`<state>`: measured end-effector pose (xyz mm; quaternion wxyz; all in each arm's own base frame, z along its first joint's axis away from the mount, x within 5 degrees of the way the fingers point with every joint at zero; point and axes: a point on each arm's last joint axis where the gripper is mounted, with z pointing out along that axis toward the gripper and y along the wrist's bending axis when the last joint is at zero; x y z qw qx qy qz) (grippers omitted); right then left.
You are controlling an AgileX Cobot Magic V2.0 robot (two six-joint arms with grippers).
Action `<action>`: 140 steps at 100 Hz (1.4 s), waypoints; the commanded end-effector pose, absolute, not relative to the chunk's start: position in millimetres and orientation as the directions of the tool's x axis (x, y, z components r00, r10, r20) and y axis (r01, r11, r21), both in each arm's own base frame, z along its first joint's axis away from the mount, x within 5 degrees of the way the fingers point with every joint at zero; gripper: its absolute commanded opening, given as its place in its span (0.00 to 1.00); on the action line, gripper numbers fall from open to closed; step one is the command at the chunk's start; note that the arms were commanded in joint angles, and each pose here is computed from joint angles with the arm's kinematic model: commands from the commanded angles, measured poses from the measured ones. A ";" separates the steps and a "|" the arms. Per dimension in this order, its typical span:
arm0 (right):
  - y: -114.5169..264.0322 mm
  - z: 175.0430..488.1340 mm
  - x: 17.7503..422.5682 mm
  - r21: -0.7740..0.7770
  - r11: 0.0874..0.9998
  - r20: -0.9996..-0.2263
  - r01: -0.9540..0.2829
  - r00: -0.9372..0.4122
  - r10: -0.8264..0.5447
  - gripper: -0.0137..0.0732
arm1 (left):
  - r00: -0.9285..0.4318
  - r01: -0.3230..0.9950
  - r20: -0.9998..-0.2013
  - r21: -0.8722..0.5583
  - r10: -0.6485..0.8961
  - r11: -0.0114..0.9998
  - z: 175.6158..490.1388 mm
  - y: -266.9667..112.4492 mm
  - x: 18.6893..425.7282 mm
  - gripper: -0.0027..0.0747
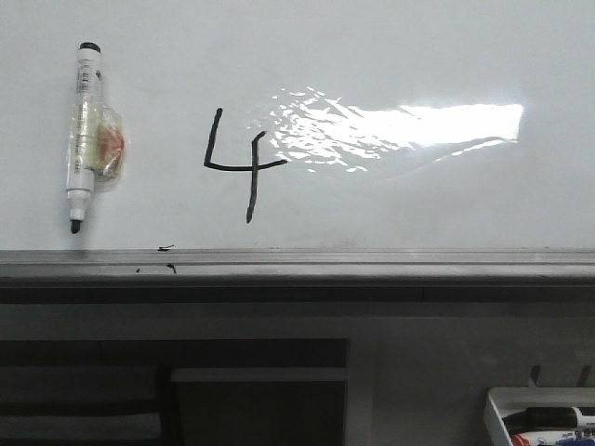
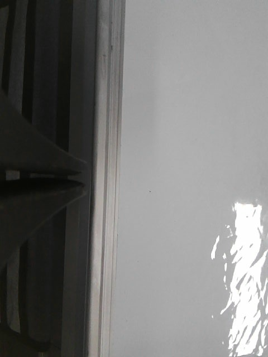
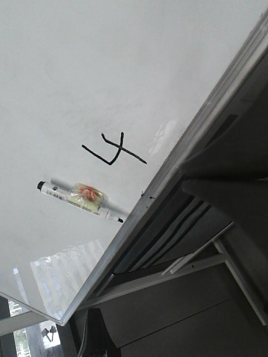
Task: Write number 4 on whiteboard
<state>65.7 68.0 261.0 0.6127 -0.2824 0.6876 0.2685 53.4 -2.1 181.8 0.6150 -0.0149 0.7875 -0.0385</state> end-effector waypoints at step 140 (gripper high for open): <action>-3.3 172.7 53.0 -0.010 0.999 -0.971 0.052 -0.239 0.002 0.09 | -0.174 0.024 -0.980 -0.106 -0.100 0.994 183.5 -2.3 53.5 0.01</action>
